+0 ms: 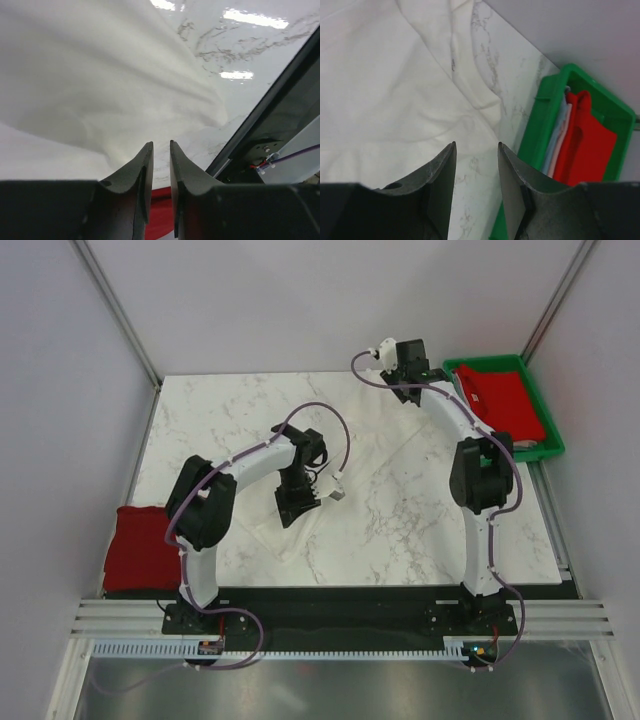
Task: Fold and stack the t-shirts
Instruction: Fold the tshirt
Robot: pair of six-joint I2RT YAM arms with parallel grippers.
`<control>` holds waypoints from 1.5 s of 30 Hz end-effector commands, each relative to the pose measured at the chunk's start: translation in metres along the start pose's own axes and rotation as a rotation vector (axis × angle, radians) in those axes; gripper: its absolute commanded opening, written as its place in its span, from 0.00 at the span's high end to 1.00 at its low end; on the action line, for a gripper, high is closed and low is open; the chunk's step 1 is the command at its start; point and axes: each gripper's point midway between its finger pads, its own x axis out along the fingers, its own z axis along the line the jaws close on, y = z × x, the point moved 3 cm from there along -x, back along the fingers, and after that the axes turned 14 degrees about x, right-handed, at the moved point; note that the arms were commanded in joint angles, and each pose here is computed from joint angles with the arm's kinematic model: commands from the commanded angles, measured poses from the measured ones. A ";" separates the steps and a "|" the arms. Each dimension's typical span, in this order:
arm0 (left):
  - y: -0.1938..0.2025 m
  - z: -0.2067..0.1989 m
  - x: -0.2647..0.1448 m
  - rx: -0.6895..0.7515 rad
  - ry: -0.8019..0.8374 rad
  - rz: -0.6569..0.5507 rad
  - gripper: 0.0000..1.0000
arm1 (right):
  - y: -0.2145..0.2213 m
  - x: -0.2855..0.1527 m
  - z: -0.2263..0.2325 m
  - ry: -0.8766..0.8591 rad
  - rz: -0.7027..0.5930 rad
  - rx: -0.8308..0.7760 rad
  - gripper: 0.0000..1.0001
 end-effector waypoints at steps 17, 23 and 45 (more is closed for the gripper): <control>0.025 -0.004 0.070 -0.144 0.079 0.054 0.75 | 0.061 0.017 0.008 -0.138 0.135 0.157 0.54; 0.017 -0.024 0.082 -0.097 0.131 0.090 0.75 | 0.068 0.041 0.013 -0.134 0.159 0.133 0.55; -0.134 -0.044 0.091 0.133 0.206 0.026 0.75 | 0.021 0.100 0.053 -0.130 0.020 0.076 0.52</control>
